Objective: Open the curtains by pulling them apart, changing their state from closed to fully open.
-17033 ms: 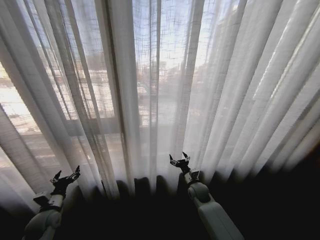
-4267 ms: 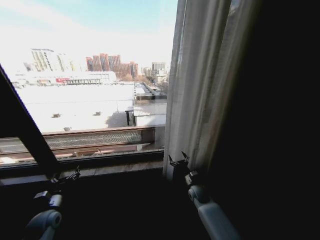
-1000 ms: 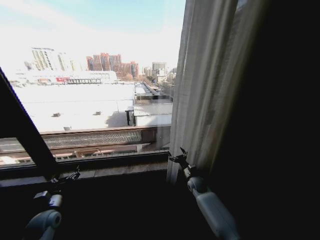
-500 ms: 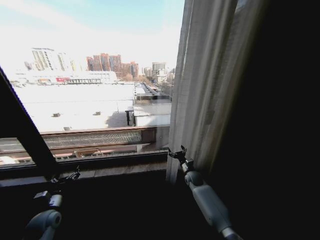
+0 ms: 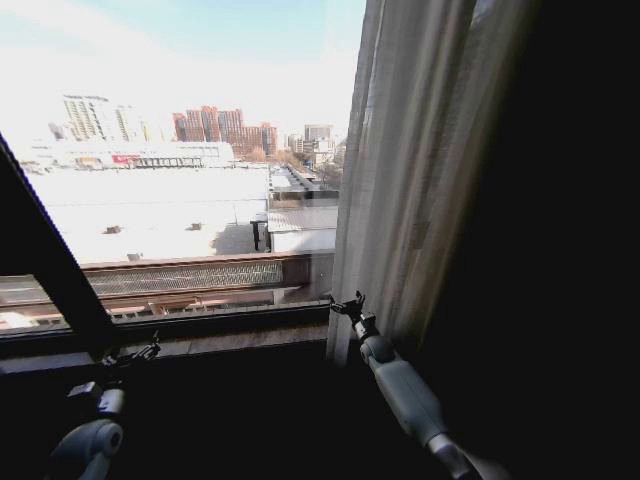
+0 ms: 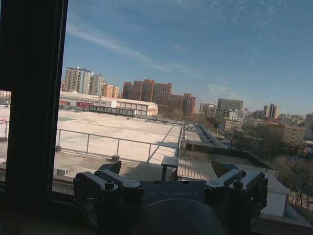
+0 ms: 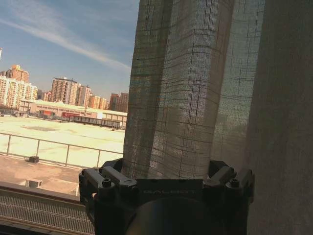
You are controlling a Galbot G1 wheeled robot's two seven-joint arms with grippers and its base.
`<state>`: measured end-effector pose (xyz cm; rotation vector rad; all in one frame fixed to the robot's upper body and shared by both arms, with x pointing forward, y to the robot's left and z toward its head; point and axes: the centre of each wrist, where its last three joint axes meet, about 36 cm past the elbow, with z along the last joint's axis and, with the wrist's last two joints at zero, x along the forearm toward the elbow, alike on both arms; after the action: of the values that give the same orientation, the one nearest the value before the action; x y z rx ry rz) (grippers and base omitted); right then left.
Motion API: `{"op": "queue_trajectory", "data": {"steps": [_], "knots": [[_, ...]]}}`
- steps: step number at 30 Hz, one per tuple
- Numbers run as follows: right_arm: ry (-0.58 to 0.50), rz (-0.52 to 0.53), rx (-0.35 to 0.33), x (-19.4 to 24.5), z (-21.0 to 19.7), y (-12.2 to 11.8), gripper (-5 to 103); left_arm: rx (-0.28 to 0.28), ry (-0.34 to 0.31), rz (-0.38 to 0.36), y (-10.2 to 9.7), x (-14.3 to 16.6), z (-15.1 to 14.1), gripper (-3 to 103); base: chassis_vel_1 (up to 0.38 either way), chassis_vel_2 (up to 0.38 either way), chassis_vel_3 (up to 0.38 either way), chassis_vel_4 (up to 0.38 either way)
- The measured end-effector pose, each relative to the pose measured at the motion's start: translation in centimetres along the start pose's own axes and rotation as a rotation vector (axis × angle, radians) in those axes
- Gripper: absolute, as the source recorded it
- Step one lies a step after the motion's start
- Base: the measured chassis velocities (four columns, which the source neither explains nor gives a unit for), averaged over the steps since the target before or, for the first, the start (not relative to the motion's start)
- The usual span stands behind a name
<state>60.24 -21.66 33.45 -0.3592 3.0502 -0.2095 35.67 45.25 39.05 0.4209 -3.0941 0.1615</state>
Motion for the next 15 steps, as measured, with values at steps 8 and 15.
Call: {"op": "queue_trajectory", "data": {"steps": [8, 15], "knots": [[-0.009, -0.011, 0.007, 0.55, 0.12, -0.21, 63, 0.0, 0.0, 0.0, 0.0, 0.0, 0.0, 100, 0.0, 0.0, 0.0, 0.0], [-0.014, -0.014, 0.001, 0.78, 0.11, 0.16, 36, 0.0, 0.0, 0.0, 0.0, 0.0, 0.0, 100, 0.0, 0.0, 0.0, 0.0]]}}
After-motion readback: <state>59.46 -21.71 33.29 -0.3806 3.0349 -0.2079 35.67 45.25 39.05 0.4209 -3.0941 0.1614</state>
